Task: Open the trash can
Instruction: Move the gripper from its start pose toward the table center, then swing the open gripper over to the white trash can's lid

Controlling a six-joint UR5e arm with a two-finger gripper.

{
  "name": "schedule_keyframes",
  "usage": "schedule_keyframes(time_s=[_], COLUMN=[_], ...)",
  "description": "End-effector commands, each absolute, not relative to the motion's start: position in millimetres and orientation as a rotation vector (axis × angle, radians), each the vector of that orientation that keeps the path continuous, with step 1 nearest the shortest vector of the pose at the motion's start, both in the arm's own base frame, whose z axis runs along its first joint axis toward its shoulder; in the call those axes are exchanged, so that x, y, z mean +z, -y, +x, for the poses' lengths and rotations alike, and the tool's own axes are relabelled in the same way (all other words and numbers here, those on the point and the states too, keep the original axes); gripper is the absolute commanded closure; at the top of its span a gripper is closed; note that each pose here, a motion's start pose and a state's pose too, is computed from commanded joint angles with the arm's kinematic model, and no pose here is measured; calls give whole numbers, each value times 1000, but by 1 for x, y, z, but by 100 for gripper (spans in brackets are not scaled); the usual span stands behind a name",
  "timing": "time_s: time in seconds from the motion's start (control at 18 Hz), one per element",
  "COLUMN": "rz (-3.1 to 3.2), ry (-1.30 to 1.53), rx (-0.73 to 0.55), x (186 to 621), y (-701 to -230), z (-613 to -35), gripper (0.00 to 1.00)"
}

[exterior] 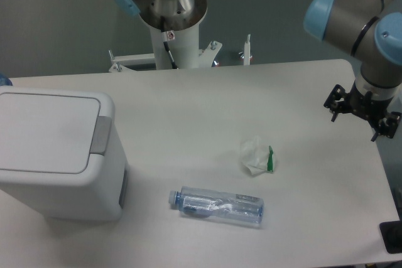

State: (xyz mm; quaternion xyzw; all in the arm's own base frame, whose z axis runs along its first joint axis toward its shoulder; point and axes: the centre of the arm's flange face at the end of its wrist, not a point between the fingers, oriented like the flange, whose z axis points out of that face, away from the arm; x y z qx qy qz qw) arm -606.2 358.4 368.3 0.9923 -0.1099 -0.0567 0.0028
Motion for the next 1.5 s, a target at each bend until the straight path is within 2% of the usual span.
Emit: schedule_keyframes(time_s=[0.28, 0.5, 0.67, 0.83, 1.0, 1.17, 1.33, 1.5], rz=[3115, 3147, 3225, 3257, 3268, 3268, 3303, 3423], ry=[329, 207, 167, -77, -125, -80, -80, -265], rx=[-143, -179, -133, -109, -97, -100, -153, -170], x=[359, 358, 351, 348, 349, 351, 379, 391], y=[-357, -358, -355, -360, -369, -397, -431, -460], z=[-597, -599, -604, -601, -596, -575, -548, -537], gripper=[0, 0, 0, 0, 0, 0, 0, 0])
